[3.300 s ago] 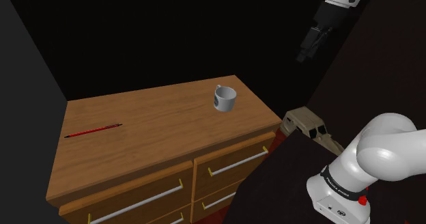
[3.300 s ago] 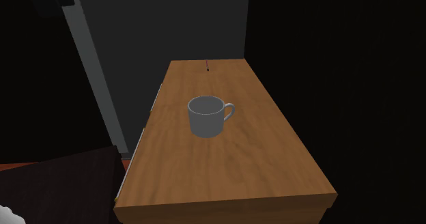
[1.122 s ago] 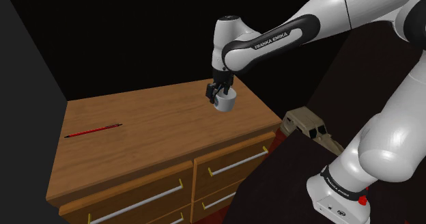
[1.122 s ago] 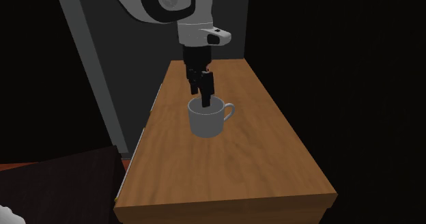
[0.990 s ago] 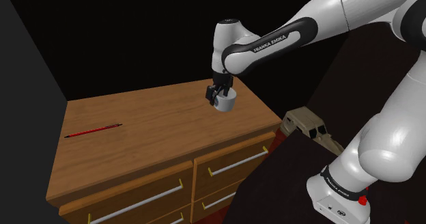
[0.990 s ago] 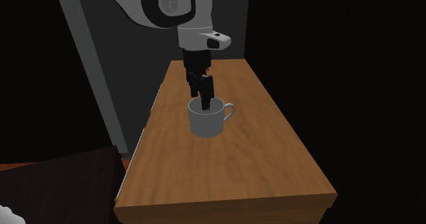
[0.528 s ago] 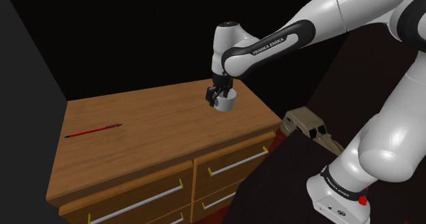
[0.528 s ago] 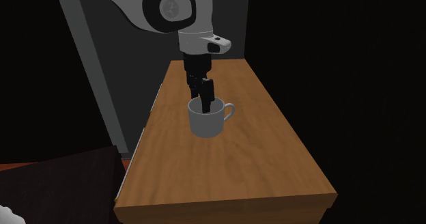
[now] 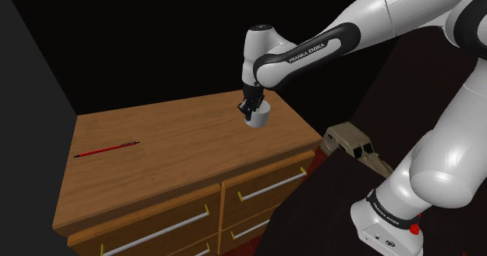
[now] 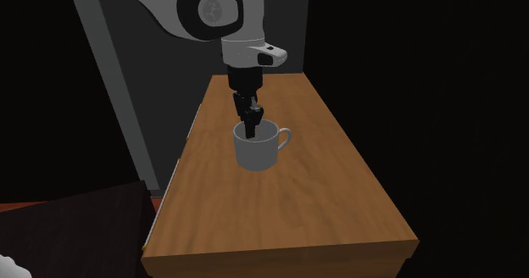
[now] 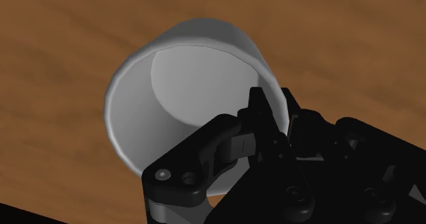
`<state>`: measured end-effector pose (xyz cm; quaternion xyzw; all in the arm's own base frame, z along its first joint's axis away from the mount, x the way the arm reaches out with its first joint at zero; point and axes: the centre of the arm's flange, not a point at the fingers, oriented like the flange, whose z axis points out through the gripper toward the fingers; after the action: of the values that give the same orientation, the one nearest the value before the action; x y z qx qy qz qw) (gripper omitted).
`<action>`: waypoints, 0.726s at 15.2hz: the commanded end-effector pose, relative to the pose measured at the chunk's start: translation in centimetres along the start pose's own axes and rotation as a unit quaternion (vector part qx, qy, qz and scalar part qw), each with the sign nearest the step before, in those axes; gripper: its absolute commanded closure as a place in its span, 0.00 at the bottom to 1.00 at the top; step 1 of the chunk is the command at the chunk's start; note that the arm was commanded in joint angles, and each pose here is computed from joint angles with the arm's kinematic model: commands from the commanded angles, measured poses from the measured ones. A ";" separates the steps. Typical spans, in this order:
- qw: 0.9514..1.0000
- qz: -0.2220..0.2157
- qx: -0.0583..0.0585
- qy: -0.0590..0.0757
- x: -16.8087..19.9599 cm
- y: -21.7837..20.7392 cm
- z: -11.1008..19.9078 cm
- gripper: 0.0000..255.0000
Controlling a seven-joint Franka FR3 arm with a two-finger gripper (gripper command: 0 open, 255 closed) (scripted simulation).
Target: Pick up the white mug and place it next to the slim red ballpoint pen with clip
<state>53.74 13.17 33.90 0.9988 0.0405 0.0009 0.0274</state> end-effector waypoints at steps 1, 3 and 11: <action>1.000 0.000 0.000 0.000 0.0 0.0 0.0 1.00; 1.000 0.000 0.000 0.000 0.0 0.0 0.0 1.00; 1.000 0.000 0.000 0.000 0.0 0.2 -3.7 1.00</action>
<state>53.73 13.15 37.09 0.9988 0.0405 0.0012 0.0274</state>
